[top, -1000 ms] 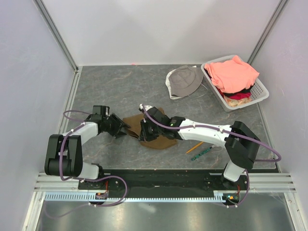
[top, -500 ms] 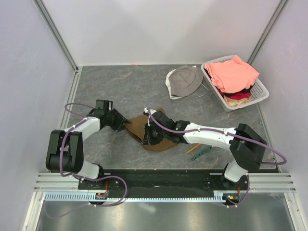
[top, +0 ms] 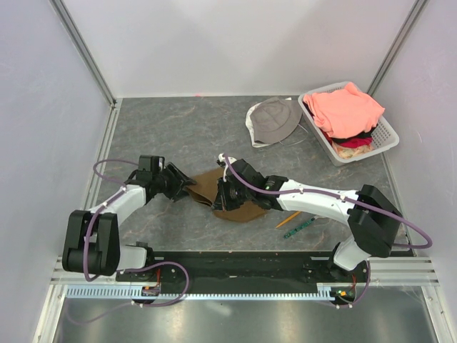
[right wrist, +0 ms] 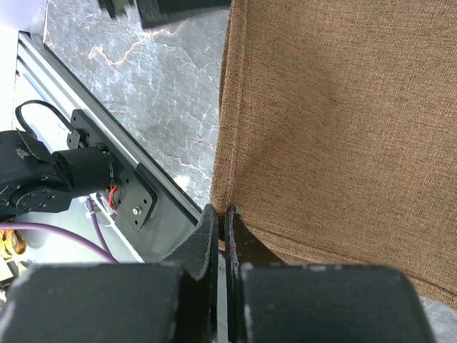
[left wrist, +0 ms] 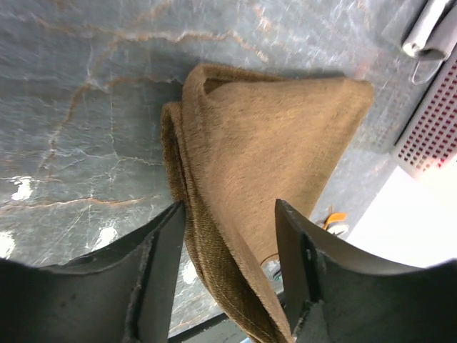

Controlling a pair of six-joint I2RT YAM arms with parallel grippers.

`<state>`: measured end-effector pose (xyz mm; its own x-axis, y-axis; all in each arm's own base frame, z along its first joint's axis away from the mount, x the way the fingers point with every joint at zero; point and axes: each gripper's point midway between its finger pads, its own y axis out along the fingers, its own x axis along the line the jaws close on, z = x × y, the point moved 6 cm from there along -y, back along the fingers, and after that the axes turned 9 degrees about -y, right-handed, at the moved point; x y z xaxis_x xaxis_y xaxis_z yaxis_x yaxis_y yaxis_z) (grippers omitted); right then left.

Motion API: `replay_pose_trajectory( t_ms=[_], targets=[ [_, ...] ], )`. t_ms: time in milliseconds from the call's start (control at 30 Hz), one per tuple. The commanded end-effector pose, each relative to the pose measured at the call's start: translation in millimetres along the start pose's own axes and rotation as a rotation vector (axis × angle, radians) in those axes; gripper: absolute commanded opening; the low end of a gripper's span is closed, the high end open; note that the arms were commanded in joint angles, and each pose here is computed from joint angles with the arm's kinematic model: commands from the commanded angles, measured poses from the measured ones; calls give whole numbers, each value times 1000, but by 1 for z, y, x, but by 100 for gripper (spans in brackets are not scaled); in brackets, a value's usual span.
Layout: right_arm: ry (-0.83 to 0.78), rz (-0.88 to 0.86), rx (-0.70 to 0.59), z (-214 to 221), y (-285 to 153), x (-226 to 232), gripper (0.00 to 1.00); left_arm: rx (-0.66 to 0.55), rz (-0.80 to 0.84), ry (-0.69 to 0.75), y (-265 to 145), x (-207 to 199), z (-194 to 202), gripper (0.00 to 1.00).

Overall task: Fold the napkin into a case and place the utensils inside
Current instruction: Pick up the lower triangle-folded napkin from the center of the board.

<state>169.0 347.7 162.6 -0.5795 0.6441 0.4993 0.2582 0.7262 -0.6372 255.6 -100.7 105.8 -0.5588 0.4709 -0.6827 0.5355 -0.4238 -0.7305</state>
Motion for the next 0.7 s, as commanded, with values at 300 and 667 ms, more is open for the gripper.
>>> replay_pose_trajectory(
  t_ms=[300, 667],
  targets=[
    [-20, -56, -82, -27, -15, 18, 0, 82, 38, -111, 15, 12, 13, 66],
    [-1, -60, -54, -10, -13, 11, 0, 20, -42, -17, 33, -1, -15, 49]
  ],
)
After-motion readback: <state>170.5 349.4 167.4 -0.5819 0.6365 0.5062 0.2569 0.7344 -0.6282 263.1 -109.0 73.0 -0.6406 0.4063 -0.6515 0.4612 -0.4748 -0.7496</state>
